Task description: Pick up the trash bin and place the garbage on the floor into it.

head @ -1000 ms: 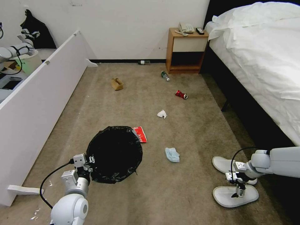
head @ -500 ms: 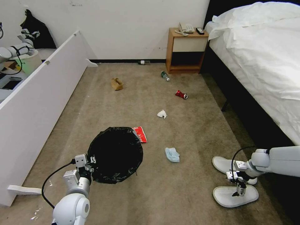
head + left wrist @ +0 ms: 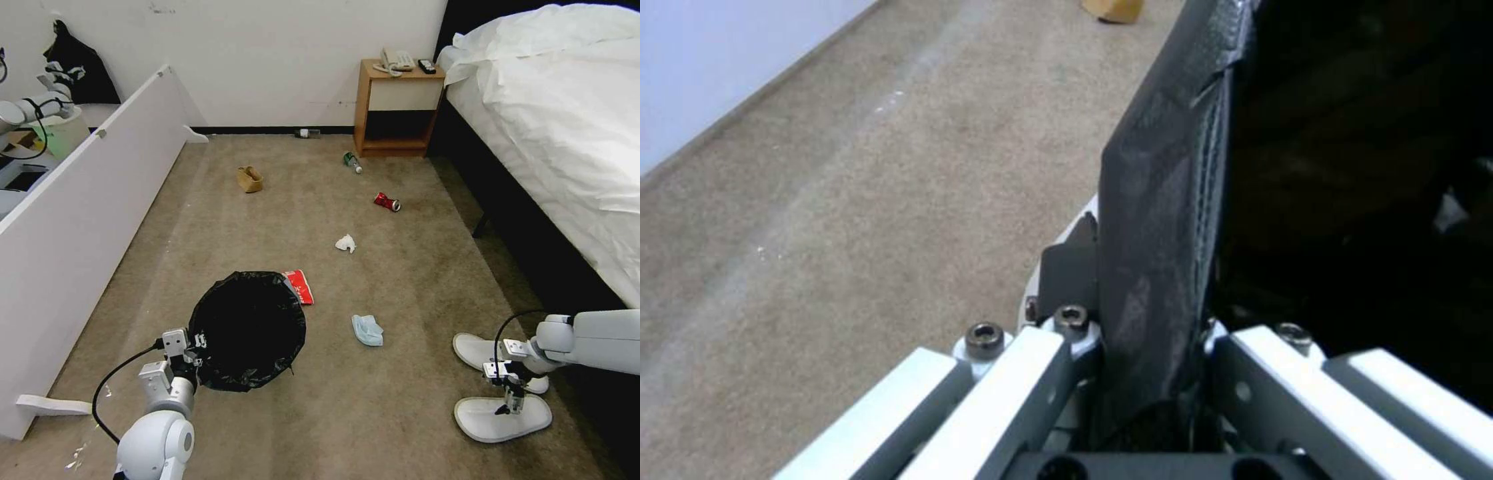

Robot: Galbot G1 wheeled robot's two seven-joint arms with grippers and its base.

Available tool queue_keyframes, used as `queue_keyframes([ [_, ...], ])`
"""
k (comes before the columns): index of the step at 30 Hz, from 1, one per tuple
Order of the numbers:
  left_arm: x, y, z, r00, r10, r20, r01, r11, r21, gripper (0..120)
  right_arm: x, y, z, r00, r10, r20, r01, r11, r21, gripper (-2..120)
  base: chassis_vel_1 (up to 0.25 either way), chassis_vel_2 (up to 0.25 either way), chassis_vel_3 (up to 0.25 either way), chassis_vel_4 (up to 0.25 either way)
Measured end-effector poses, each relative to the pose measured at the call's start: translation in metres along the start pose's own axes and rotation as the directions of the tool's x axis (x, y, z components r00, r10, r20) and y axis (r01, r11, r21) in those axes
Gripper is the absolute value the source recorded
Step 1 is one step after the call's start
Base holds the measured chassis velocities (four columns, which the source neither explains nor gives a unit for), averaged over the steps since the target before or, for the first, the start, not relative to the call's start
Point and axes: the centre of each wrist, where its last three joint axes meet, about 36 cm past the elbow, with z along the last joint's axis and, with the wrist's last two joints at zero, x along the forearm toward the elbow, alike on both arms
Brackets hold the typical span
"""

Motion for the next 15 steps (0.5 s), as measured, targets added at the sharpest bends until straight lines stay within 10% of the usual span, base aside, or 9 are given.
queue_keyframes([
  [15, 0.0018, -0.0017, 0.0035, 1.000, -0.001, -0.008, 0.001, 1.000, -0.006, 2, 0.0102, 0.0001, 0.0104, 1.000, 0.024, 0.008, -0.024, 0.999, -0.022, 100, 0.000, 0.000, 0.000, 0.000],
])
